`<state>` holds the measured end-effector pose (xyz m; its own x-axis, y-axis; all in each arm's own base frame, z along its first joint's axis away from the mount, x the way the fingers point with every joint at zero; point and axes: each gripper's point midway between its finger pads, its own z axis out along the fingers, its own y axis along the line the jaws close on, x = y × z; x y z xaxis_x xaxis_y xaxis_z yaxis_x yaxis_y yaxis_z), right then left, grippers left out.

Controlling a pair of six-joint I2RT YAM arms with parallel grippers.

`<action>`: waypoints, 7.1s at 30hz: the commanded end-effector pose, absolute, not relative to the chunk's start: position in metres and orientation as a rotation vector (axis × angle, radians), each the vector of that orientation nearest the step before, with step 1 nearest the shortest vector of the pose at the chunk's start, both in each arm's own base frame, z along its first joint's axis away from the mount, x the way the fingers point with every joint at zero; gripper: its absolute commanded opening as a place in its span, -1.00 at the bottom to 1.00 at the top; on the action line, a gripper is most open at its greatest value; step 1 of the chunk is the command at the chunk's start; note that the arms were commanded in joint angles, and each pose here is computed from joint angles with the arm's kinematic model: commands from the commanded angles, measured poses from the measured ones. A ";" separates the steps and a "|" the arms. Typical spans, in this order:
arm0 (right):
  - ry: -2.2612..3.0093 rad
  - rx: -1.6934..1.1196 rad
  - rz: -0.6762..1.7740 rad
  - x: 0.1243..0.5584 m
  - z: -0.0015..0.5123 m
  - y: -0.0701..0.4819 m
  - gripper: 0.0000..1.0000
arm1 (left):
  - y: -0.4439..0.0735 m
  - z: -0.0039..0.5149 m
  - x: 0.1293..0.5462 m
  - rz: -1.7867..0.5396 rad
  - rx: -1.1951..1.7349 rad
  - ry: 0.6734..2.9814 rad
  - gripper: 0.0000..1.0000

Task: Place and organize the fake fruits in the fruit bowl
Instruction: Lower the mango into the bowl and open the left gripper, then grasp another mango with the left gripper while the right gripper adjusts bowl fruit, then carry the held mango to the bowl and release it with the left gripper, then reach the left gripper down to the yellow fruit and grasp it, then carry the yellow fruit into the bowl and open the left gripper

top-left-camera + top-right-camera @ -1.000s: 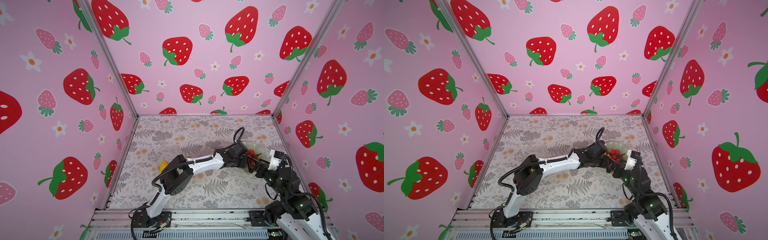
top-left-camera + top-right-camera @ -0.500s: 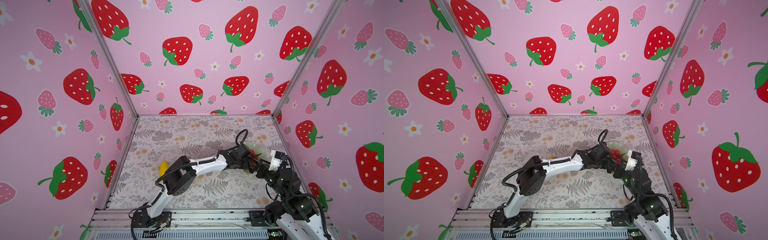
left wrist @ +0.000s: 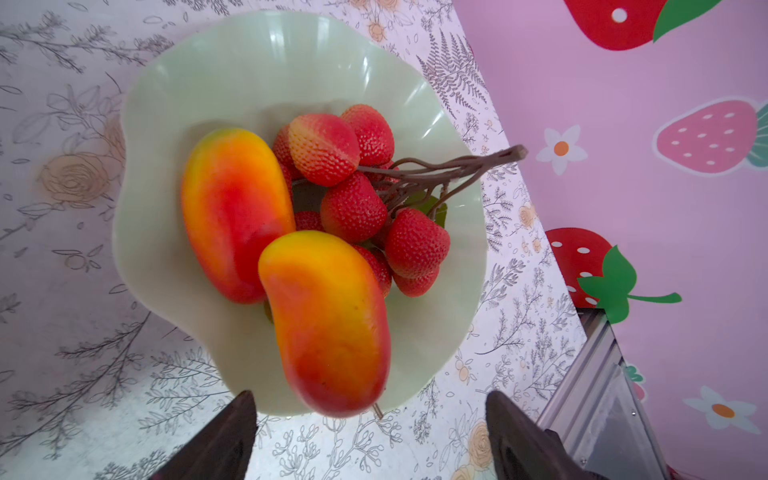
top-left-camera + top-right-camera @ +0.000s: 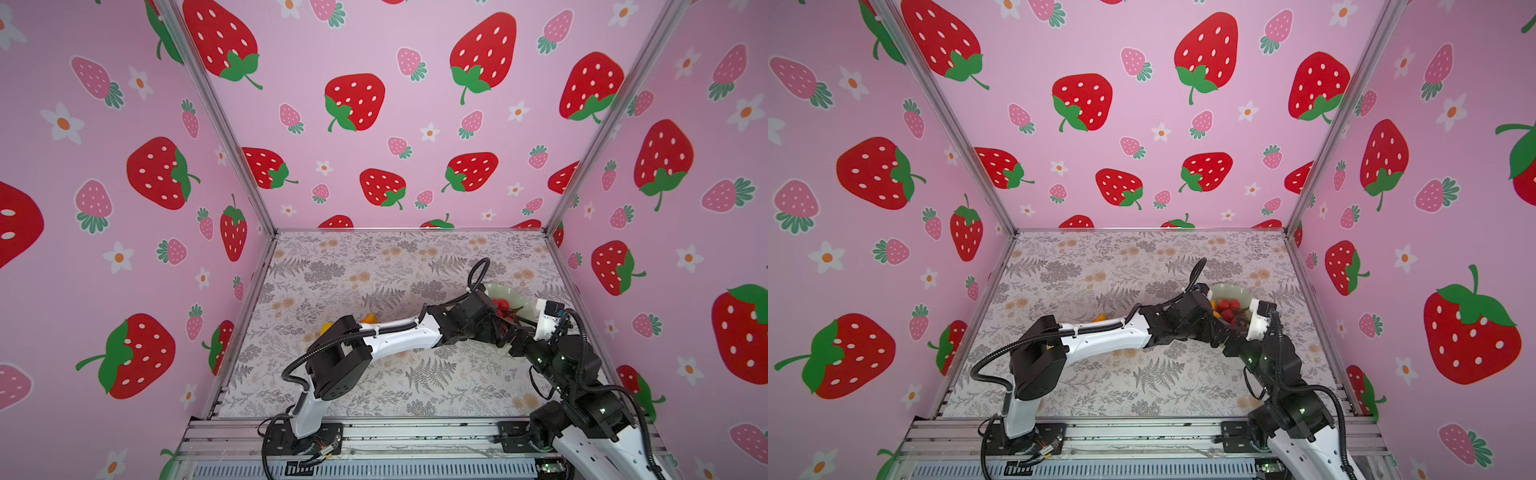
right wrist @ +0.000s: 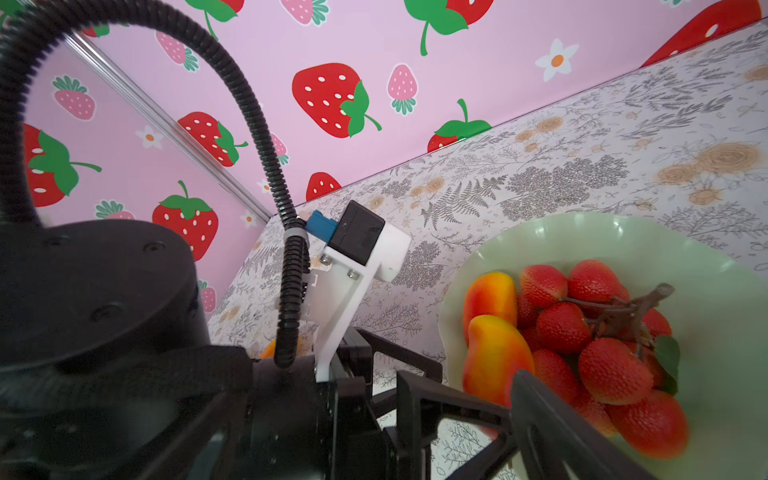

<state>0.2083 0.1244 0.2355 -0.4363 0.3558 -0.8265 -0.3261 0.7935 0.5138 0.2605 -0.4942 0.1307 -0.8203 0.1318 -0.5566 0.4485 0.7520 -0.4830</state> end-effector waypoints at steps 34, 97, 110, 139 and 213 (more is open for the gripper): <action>1.946 -0.364 0.839 0.270 0.220 0.220 0.99 | -0.150 0.047 0.312 -0.086 0.179 2.792 0.46; 1.913 -0.055 0.685 0.256 0.219 0.110 0.99 | -0.520 0.168 0.389 -0.926 1.199 1.723 -0.02; 1.901 -0.067 0.678 0.257 0.225 0.109 0.99 | -0.538 0.136 0.398 -0.821 1.295 1.726 0.06; 1.904 -0.149 0.642 0.270 0.225 0.114 0.99 | -0.412 0.204 0.380 -0.696 0.905 1.921 0.61; 1.737 0.054 0.714 0.213 0.298 0.079 0.99 | -0.524 0.204 0.283 -1.190 1.019 2.169 0.01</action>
